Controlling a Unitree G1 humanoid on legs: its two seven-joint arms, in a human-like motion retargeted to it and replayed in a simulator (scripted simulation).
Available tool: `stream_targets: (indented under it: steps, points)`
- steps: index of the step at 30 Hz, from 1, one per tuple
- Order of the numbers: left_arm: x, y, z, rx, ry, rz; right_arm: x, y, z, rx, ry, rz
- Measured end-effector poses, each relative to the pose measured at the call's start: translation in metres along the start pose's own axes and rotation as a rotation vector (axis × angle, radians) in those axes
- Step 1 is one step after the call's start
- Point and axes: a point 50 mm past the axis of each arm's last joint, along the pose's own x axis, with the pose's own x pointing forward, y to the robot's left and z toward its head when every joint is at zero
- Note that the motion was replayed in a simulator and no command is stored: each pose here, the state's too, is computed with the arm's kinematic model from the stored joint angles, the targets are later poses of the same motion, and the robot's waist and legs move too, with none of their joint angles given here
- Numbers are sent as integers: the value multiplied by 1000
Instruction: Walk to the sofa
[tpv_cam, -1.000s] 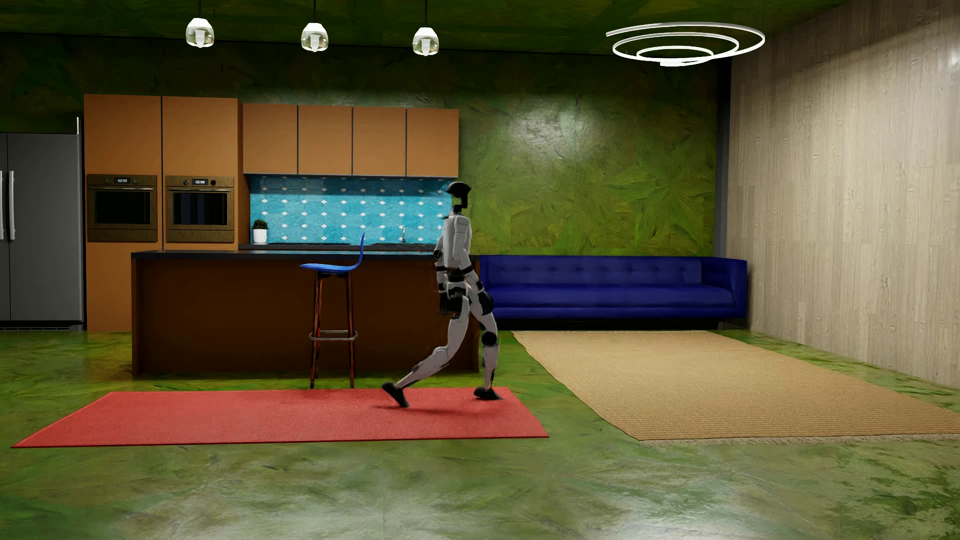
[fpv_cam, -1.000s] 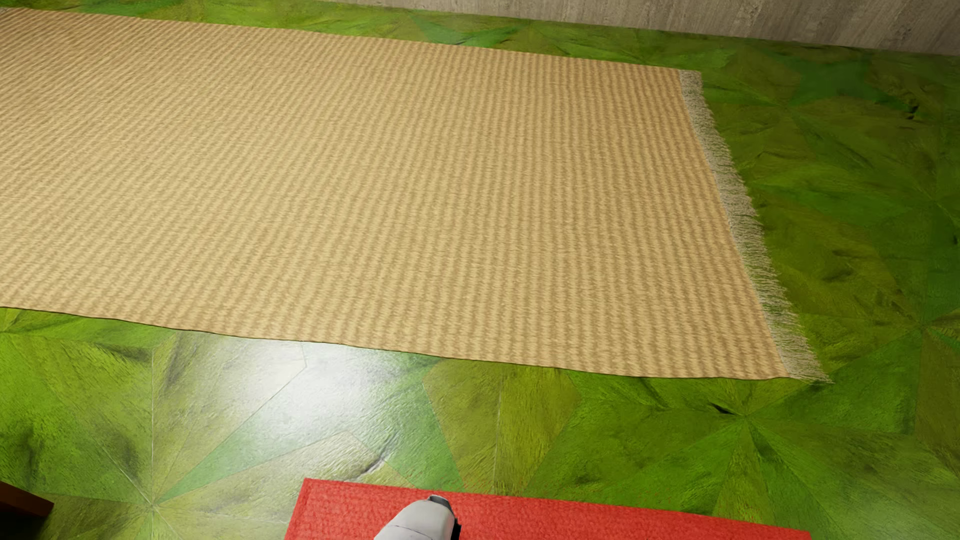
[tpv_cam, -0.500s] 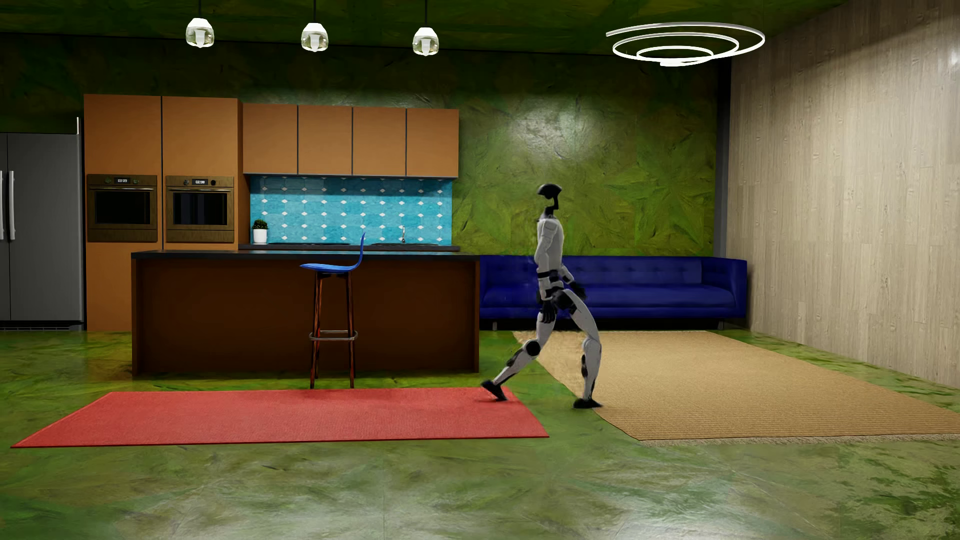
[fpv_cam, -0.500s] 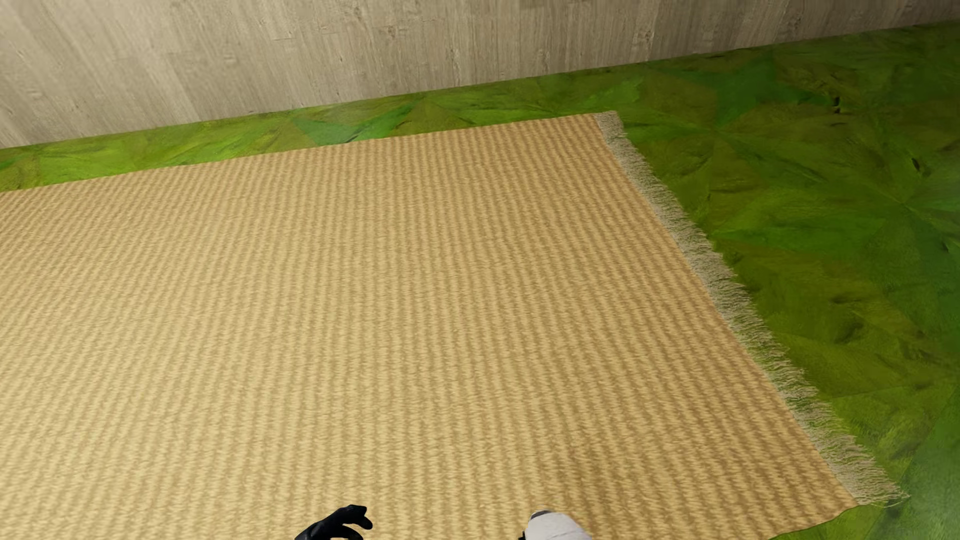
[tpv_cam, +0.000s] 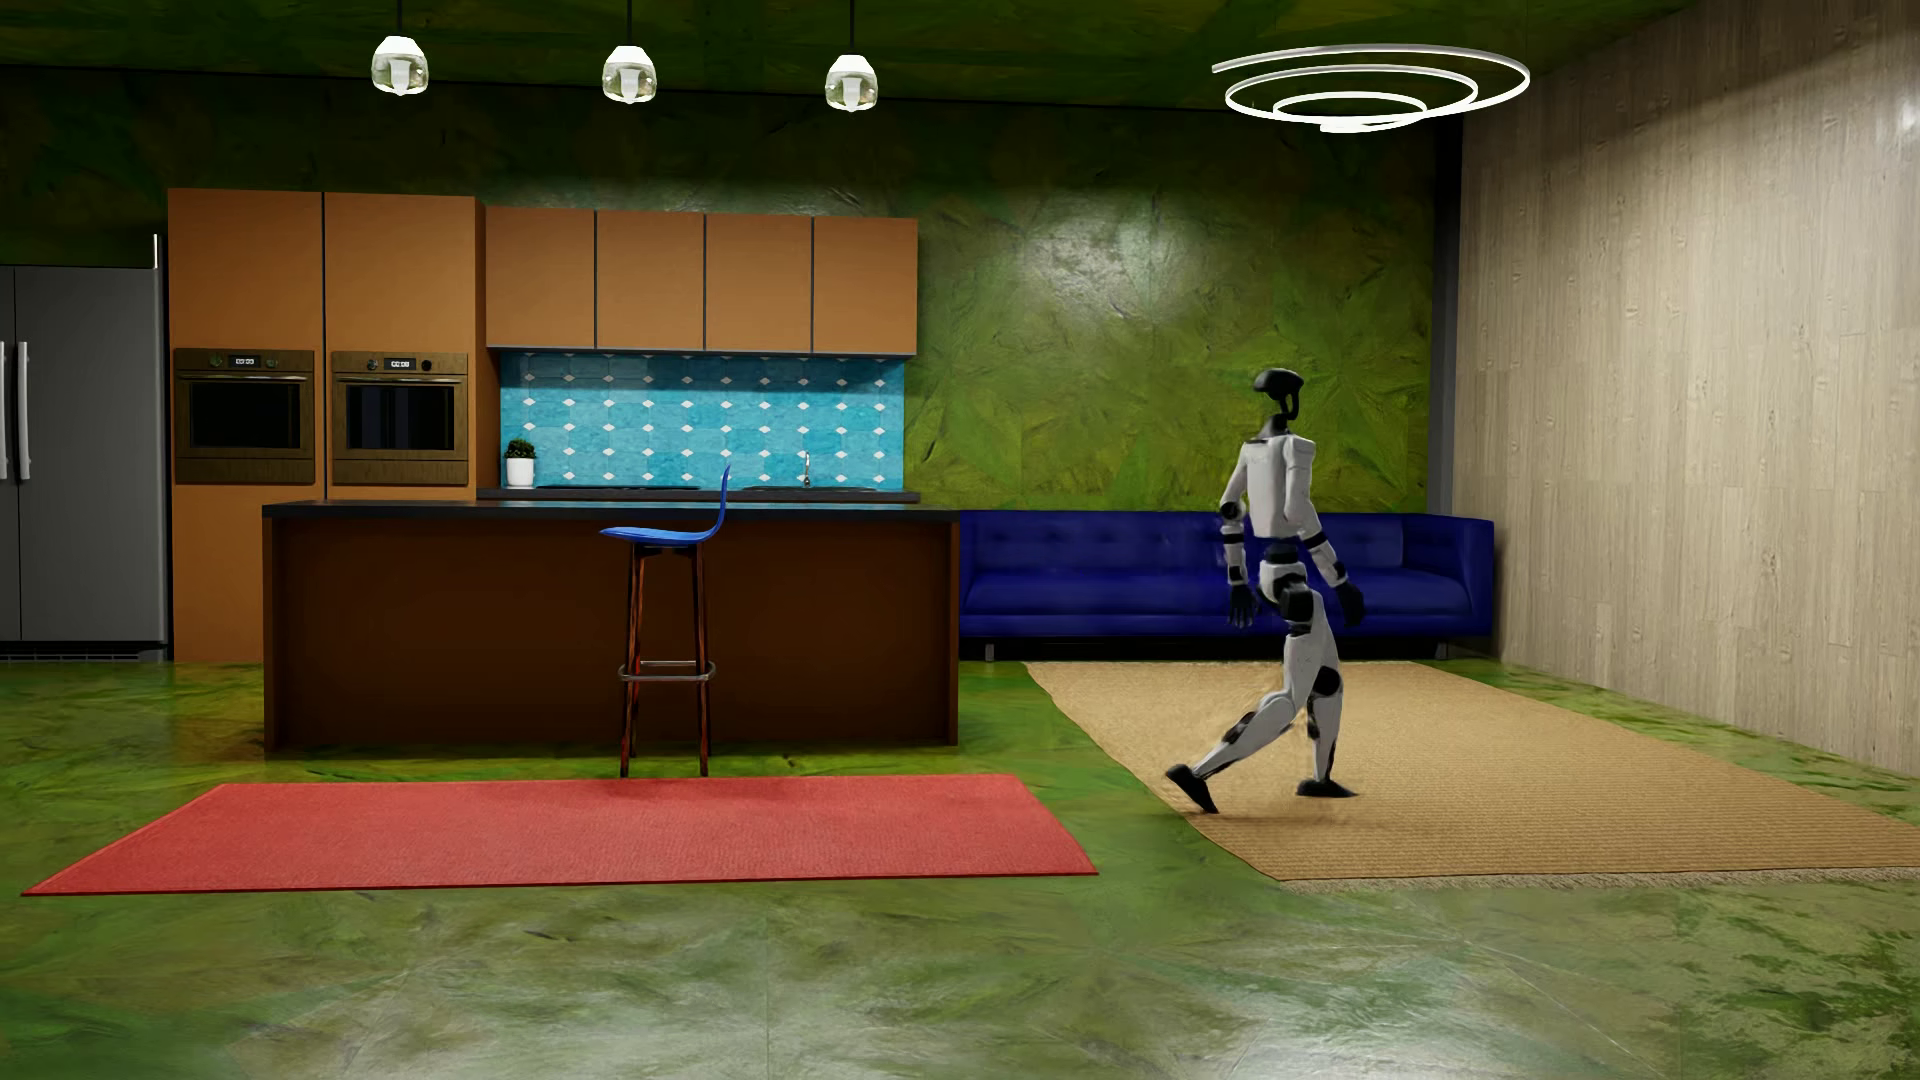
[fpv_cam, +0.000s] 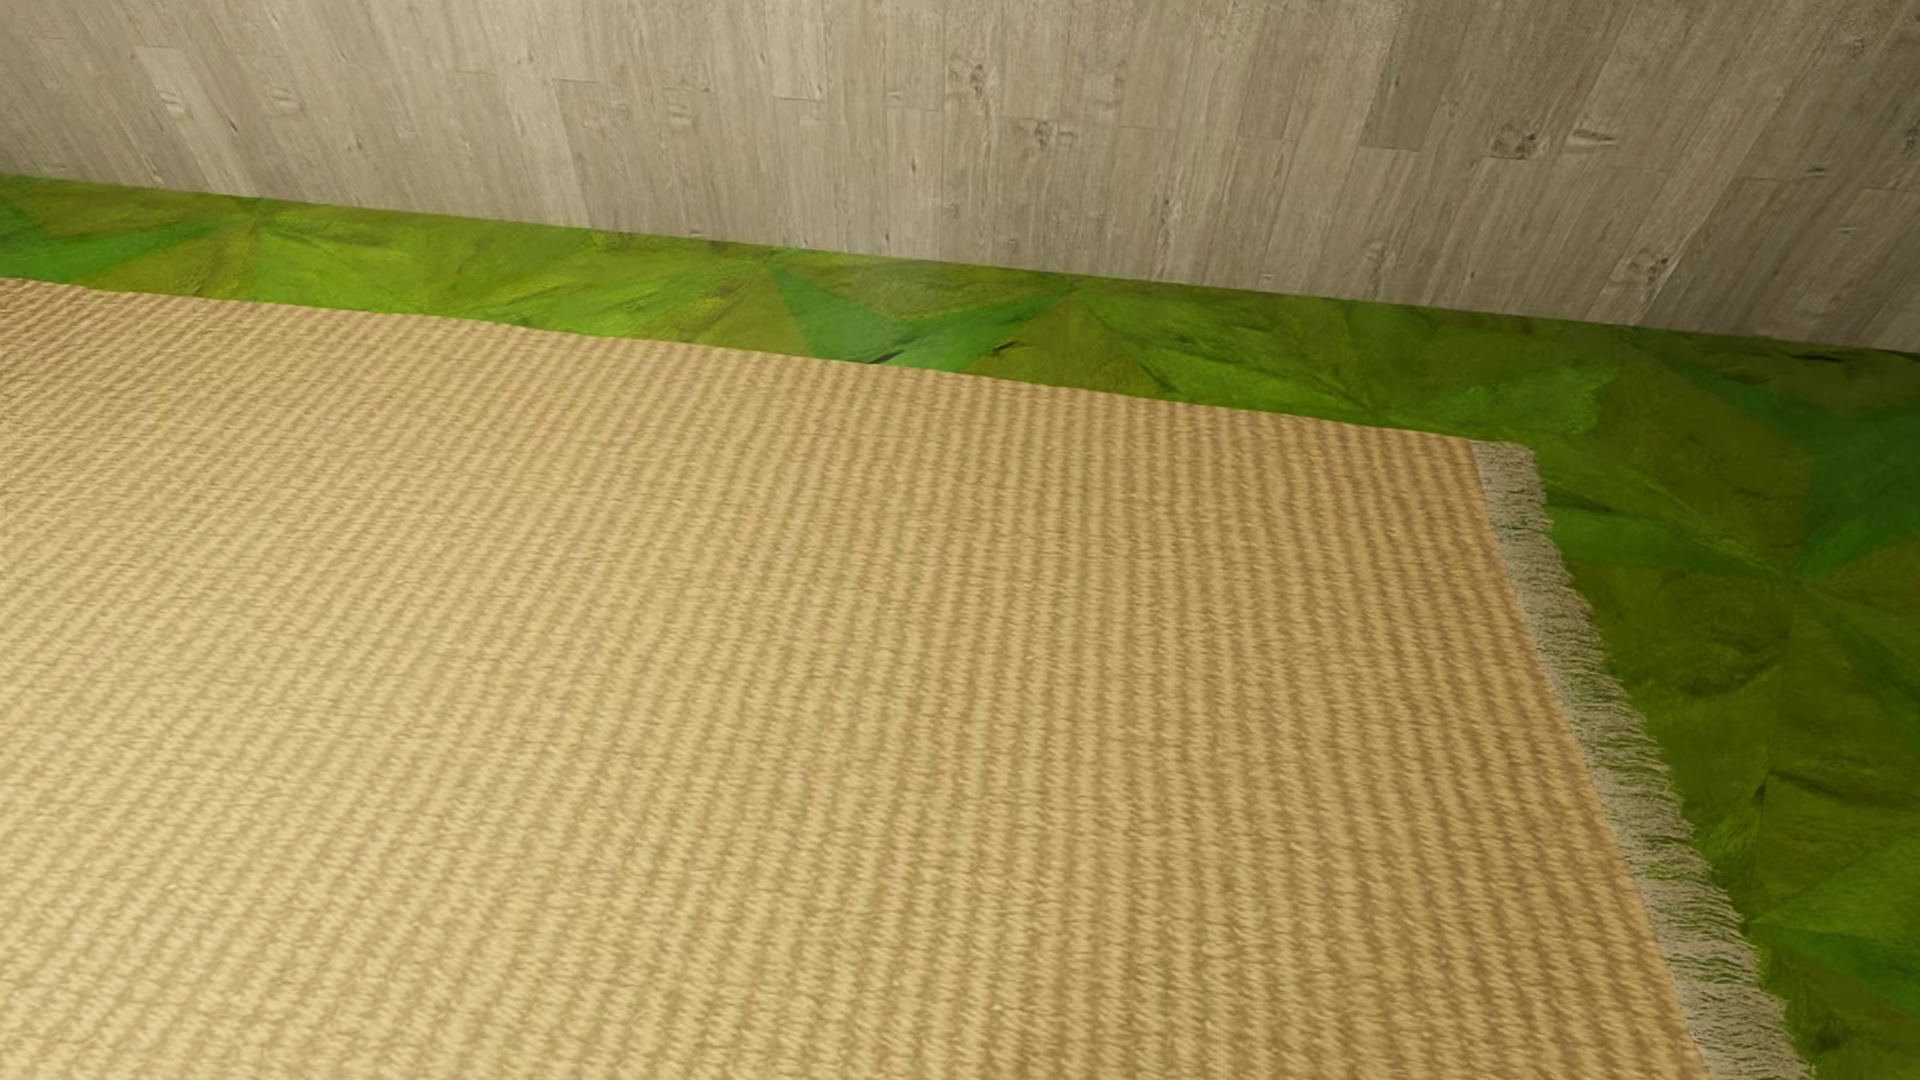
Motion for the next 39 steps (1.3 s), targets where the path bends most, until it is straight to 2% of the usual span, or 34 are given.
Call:
stream_targets:
  steps: [3, 8, 11, 13, 16, 18, 21, 26, 28, 30, 32, 34, 36, 39]
  points:
    - [0, 13, 3, -20, -14, 37, -9, 20, -35, -6, 127, 54]
    - [-4, 62, 66, -57, -243, 171, -30, 26, -78, -30, 255, 81]
    - [-15, 94, 85, -69, -330, 259, -46, 34, -102, -7, 327, 96]
    - [-14, 97, 95, -130, -355, 274, -41, 33, -100, -46, 336, 109]
    - [-9, 72, 116, -61, -403, 193, -27, 3, -80, -57, 284, 31]
    - [-4, 49, 103, -33, -357, 128, -21, 0, -65, -54, 223, 22]
    - [2, 21, 58, -42, -207, 60, -16, 2, -41, -37, 120, 21]
    - [-7, -13, -19, 0, 38, -31, -1, -9, 16, -90, -66, 6]
    - [-9, -19, -37, 56, 116, -64, 1, -16, 20, -82, -75, -15]
    - [-11, -26, -42, 63, 134, -82, -3, -11, -2, -72, -3, -3]
    - [-8, -22, -27, 46, 73, -69, -5, -2, -16, -80, 46, 23]
    - [0, -1, 9, 78, -42, -22, -14, 12, -38, -86, 113, 66]
    - [0, 39, 55, 10, -200, 95, -25, 27, -62, -128, 185, 126]
    - [-22, 103, 119, -72, -448, 285, -46, 44, -98, -140, 299, 185]
